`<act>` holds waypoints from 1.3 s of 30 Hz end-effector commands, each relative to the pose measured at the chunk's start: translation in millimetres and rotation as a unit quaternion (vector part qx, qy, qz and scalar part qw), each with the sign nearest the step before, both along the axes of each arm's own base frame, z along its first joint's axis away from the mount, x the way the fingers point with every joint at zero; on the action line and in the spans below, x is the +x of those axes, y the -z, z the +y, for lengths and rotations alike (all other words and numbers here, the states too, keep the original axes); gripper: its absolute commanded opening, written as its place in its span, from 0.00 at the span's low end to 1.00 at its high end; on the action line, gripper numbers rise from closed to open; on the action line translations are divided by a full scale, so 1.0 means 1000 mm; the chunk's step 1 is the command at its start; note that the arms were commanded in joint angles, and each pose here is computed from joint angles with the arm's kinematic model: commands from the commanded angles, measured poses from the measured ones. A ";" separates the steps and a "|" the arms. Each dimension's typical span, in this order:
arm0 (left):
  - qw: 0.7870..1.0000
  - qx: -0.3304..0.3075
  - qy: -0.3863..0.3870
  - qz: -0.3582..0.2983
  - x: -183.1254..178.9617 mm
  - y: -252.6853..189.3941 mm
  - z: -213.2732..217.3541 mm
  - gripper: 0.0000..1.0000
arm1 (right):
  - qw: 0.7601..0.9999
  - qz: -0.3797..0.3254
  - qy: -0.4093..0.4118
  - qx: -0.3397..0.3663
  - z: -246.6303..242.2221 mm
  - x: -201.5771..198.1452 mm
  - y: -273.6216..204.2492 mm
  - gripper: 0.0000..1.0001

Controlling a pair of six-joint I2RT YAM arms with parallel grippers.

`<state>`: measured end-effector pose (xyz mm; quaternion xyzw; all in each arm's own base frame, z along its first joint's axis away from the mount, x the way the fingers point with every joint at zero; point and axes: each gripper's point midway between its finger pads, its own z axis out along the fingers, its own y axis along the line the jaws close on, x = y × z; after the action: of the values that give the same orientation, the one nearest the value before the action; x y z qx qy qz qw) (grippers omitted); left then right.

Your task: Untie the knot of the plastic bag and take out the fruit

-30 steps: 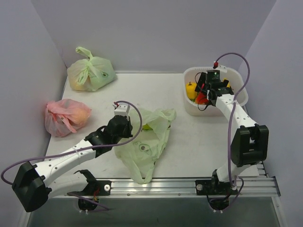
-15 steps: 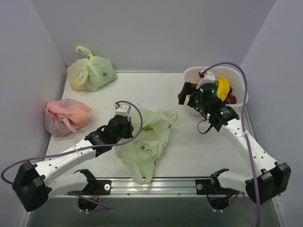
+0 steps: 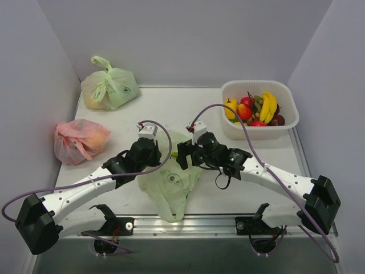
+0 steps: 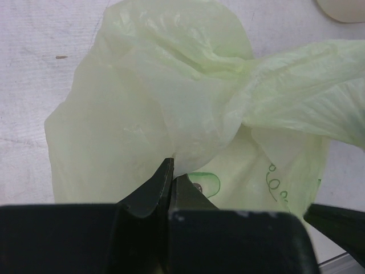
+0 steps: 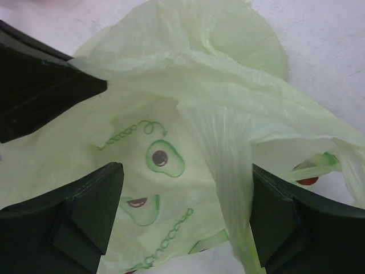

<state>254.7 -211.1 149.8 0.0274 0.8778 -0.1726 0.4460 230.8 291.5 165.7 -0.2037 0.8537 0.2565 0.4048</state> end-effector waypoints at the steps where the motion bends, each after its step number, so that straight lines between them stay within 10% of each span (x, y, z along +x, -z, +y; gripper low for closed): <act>1: 1.000 -0.011 -0.007 -0.009 0.006 -0.016 -0.003 0.00 | 0.994 -0.078 0.003 -0.078 -0.005 0.031 -0.005 0.84; 14: 1.000 0.015 0.023 0.003 0.004 -0.004 -0.007 0.00 | 0.956 -0.212 -0.083 -0.187 -0.006 0.068 -0.073 0.98; 32: 0.998 0.021 0.055 -0.018 0.000 0.002 -0.005 0.00 | 0.967 0.059 -0.223 -0.108 0.022 0.091 0.041 1.00; 37: 0.998 0.026 0.056 -0.012 0.000 0.013 -0.006 0.00 | 0.964 0.101 -0.219 -0.112 0.023 0.088 0.067 0.83; 39: 0.998 0.028 0.057 -0.010 0.000 0.017 -0.006 0.00 | 0.964 0.109 -0.217 -0.109 0.023 0.085 0.069 0.56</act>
<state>246.0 -209.1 124.2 0.0911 0.8884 -0.1551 0.4223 316.4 306.7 78.0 -0.4084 0.8535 0.2404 0.2169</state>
